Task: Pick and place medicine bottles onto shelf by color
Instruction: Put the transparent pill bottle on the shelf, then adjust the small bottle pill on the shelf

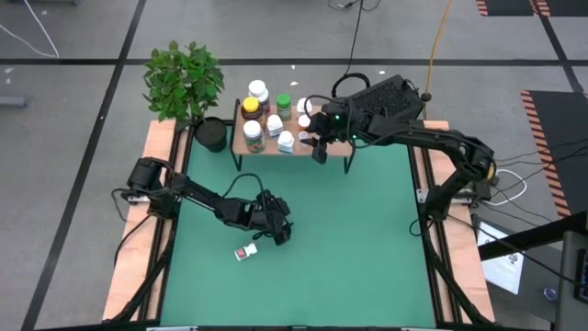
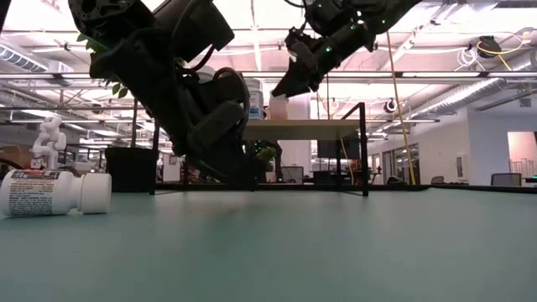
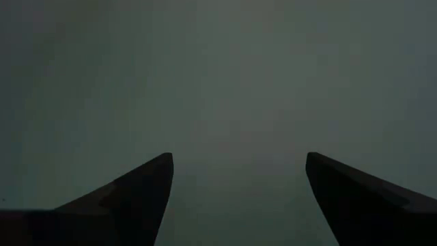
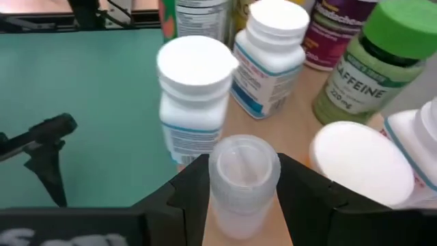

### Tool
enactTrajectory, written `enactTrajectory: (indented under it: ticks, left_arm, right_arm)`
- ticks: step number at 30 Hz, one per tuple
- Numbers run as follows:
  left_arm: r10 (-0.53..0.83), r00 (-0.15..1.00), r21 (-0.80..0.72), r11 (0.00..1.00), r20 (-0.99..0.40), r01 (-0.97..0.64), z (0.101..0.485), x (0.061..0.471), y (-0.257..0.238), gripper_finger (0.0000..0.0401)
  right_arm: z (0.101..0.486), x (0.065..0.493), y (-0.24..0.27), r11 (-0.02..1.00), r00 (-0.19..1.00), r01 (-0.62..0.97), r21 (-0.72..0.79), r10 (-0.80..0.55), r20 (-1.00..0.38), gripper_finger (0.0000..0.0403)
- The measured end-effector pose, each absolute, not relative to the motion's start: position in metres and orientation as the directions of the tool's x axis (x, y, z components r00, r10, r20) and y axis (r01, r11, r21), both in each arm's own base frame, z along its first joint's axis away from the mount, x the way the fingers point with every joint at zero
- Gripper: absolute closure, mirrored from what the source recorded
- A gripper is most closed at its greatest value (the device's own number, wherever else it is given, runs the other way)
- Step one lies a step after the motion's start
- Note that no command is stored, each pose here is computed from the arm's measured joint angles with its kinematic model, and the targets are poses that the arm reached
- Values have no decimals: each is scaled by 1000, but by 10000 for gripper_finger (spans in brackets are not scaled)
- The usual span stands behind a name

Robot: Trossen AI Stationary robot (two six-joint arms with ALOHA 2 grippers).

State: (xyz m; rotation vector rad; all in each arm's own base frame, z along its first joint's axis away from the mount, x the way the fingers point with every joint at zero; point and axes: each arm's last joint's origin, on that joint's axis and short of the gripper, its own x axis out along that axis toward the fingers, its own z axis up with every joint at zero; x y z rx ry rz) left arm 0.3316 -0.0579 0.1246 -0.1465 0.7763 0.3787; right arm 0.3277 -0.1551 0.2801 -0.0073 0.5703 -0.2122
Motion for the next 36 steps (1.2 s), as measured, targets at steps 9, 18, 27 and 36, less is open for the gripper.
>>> enactTrajectory:
  ticks: [9, 18, 27, 36]
  left_arm:
    - [271, 653, 3, 925, -707, -381, 125, 331, -62, 64]
    - [272, 652, 4, 924, -708, -382, 124, 331, -61, 64]
    - [275, 643, 12, 924, -714, -382, 124, 330, -61, 64]
    - [284, 649, -8, 913, -706, -409, 125, 332, -56, 64]
  right_arm:
    - [279, 326, -160, 975, 815, 213, -64, -213, -539, 227]
    - [286, 324, -159, 974, 830, 210, -82, -222, -512, 174]
    - [313, 327, -116, 966, 883, 77, -247, -181, -433, 200]
    - [284, 355, -105, 915, 843, 81, -396, -275, -463, 228]
